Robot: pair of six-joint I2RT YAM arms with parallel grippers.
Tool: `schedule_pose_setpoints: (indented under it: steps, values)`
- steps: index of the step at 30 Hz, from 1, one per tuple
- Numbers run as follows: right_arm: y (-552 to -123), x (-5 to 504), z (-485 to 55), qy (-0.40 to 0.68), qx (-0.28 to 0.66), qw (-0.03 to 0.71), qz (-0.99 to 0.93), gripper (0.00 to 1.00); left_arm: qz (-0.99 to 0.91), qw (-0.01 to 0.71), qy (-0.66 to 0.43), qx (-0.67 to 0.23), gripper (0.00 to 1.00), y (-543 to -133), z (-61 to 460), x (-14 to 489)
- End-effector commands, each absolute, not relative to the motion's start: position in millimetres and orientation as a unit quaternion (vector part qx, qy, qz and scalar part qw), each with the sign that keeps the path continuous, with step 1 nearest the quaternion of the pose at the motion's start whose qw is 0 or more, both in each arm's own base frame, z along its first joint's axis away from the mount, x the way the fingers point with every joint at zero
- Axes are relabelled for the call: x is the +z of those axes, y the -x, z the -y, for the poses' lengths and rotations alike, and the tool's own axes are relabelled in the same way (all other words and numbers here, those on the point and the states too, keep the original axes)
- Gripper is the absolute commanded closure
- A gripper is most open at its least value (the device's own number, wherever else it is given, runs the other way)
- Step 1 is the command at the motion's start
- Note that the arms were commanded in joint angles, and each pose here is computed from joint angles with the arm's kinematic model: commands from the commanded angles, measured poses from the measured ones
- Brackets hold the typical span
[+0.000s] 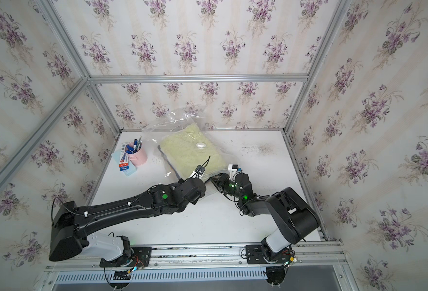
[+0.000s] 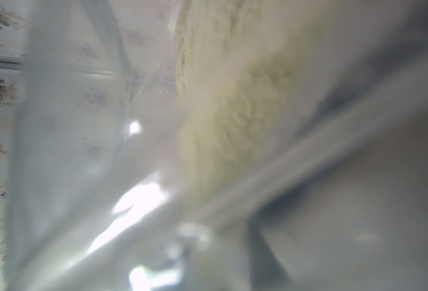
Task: Take the blanket out of the vacuum bag
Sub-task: Open the vacuum bag at the center of the board.
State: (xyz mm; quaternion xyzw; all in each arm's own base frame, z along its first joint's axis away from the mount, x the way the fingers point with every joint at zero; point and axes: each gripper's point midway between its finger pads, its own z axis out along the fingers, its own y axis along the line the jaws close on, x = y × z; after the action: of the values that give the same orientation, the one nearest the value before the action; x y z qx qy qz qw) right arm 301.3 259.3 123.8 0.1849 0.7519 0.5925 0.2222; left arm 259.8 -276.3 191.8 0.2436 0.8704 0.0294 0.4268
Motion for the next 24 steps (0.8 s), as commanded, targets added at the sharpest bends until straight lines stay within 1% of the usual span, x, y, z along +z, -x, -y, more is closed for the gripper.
schedule_pose_setpoints:
  steps: [1,2,6,8,11,14,20,24]
  values:
    - [-309,129,-258,-0.197,0.595,0.238,-0.742,0.58,-0.869,0.436,-0.233,0.016,0.79,-261,278,197]
    - [-301,129,-269,-0.183,0.599,0.229,-0.745,0.58,-0.869,0.436,-0.232,0.014,0.79,-262,278,197]
    - [-303,128,-278,-0.181,0.600,0.224,-0.746,0.56,-0.871,0.434,-0.230,0.015,0.79,-262,277,194]
    - [-303,130,-284,-0.172,0.607,0.222,-0.744,0.53,-0.872,0.432,-0.229,0.015,0.79,-262,277,193]
    - [-303,128,-291,-0.166,0.608,0.213,-0.747,0.54,-0.872,0.432,-0.229,0.015,0.79,-262,277,193]
    - [-302,134,-294,-0.158,0.615,0.216,-0.742,0.58,-0.872,0.433,-0.228,0.017,0.79,-263,275,194]
    - [-297,153,-304,-0.141,0.631,0.215,-0.732,0.77,-0.872,0.435,-0.225,0.018,0.79,-263,270,196]
    - [-294,169,-314,-0.125,0.643,0.214,-0.724,0.81,-0.869,0.445,-0.217,0.011,0.79,-263,266,206]
